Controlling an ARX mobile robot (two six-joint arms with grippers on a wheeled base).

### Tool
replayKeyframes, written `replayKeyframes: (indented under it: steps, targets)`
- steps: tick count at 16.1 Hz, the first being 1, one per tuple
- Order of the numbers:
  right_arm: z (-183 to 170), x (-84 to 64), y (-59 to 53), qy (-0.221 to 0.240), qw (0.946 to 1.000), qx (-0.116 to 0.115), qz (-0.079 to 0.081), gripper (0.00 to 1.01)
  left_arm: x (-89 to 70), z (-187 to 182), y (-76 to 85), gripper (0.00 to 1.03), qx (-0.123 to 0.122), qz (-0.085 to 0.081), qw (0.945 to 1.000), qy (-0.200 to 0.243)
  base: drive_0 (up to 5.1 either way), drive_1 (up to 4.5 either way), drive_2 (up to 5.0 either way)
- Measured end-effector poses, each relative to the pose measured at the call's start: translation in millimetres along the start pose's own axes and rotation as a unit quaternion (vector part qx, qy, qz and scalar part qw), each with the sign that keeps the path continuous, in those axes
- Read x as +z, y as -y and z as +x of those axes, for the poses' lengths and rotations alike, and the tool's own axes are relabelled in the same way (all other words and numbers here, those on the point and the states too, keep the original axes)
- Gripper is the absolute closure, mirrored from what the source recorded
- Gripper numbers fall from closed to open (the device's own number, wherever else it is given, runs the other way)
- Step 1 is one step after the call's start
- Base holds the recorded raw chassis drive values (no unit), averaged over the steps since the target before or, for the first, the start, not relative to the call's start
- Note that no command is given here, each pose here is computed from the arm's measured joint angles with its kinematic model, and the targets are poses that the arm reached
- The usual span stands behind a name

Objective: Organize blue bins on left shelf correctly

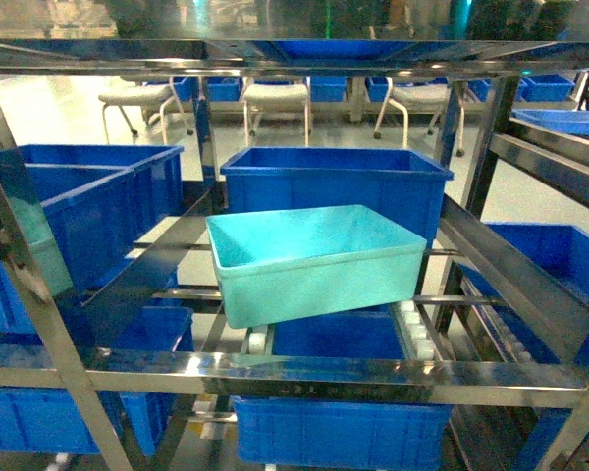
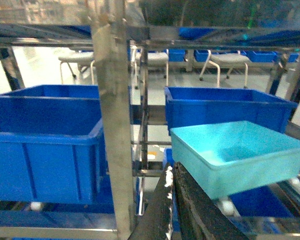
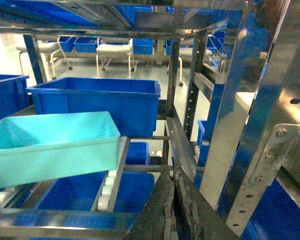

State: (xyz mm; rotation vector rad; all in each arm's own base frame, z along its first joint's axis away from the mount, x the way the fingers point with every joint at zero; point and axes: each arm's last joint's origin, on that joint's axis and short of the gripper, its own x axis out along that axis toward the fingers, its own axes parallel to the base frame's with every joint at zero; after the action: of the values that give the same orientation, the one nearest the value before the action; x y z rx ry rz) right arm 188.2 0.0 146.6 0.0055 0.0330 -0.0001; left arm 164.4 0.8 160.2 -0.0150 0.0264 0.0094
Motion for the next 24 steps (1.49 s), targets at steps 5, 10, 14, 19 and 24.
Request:
replayKeyframes:
  steps: [5, 10, 14, 19, 24]
  targets:
    - [-24.4, 18.2, -0.1, 0.018, 0.9998, 0.0, 0.0, 0.99, 3.0, -17.7, 0.8, 1.01, -0.005, 0.0, 1.0, 0.007, 0.0, 0.0, 0.0]
    - [-42.8, 15.4, -0.1, 0.011, 0.9999, 0.0, -0.001, 0.99, 7.2, -30.3, 0.7, 1.01, -0.005, 0.0, 0.9999, 0.015, 0.0, 0.0, 0.0]
    - [-57.1, 20.6, -0.1, 0.021, 0.9998, 0.0, -0.001, 0.99, 9.8, -41.9, 0.6, 1.01, -0.005, 0.0, 0.9998, 0.02, 0.0, 0.0, 0.0]
    - [-65.5, 22.1, -0.1, 0.024, 0.9997, 0.0, -0.001, 0.99, 10.1, -48.4, 0.6, 1.01, -0.005, 0.0, 0.9998, 0.021, 0.0, 0.0, 0.0]
    - [-73.2, 22.4, -0.1, 0.025, 0.9997, 0.0, -0.001, 0.99, 9.9, -54.2, 0.5, 1.01, -0.005, 0.0, 0.9997, 0.022, 0.0, 0.0, 0.0]
